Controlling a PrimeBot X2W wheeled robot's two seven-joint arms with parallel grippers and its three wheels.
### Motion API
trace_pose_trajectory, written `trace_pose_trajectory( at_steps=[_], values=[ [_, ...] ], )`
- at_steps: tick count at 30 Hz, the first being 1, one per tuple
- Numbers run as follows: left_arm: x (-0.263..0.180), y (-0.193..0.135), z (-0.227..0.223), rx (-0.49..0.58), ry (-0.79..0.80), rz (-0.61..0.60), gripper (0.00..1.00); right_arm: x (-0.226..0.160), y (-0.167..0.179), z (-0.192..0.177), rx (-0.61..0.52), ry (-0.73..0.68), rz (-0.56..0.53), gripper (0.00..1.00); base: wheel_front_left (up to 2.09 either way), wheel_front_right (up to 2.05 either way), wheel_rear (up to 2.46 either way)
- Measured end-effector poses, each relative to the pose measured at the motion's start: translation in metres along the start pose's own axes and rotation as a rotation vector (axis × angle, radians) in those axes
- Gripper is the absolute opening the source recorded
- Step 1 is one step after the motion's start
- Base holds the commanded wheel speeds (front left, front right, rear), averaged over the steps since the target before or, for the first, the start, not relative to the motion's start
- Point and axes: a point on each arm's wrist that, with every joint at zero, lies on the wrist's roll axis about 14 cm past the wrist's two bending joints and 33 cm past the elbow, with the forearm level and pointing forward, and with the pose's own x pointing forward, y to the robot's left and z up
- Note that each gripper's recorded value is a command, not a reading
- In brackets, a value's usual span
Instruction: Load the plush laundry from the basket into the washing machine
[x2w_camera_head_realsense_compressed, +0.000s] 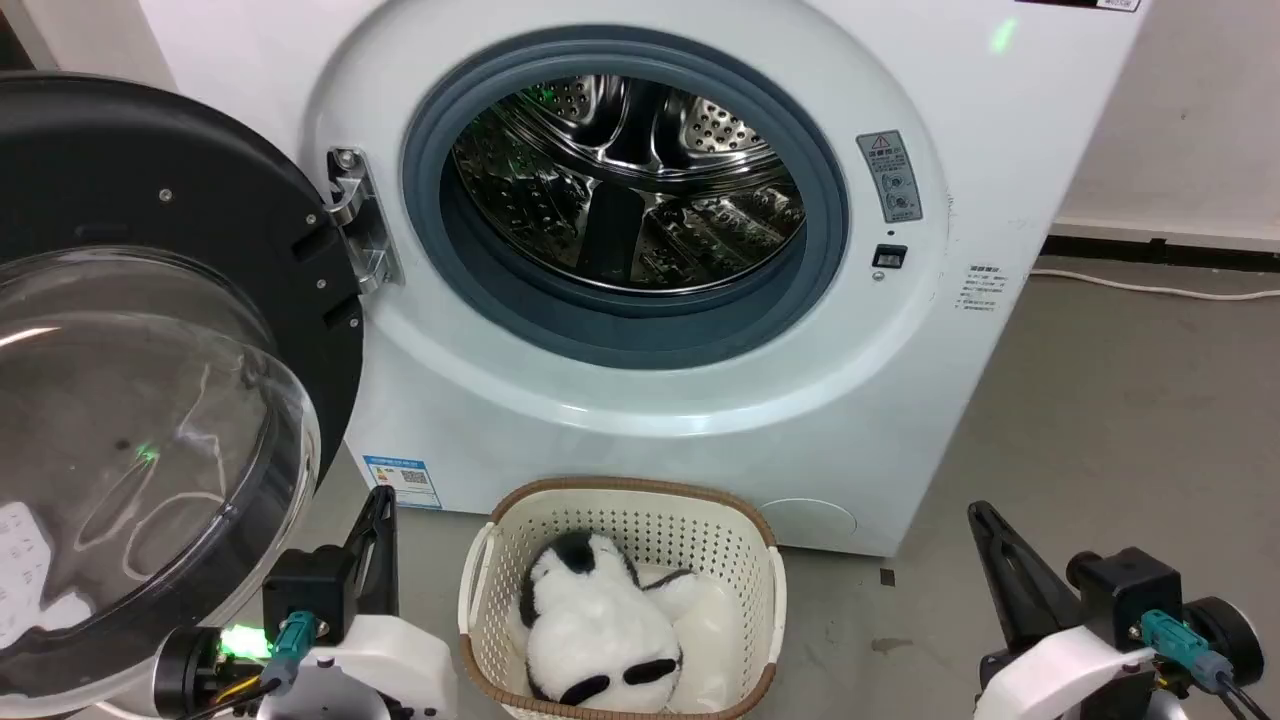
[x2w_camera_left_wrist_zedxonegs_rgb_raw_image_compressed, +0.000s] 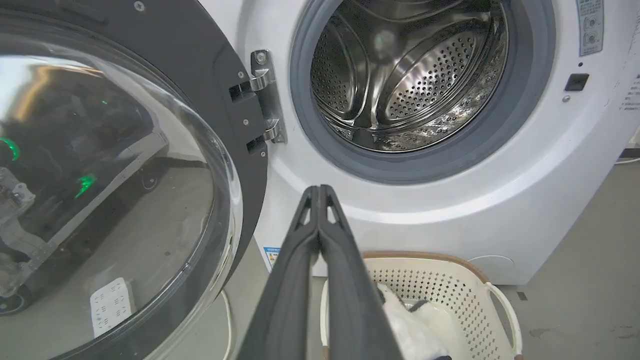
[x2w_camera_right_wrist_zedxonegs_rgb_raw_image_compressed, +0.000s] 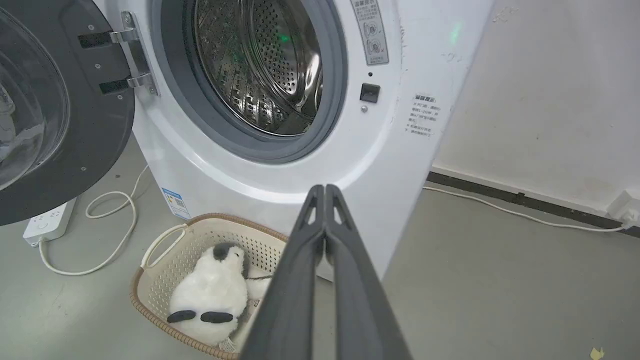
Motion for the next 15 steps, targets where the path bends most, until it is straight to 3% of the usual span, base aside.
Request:
trace_pose_trajectory(
  at_steps=[15],
  values=[
    [0.0, -0.0001, 0.0, 0.0, 0.0, 0.0, 0.0, 0.0, -0.0001, 0.0, 0.0, 0.0, 0.0, 0.0, 0.0, 0.0, 0.0]
  ],
)
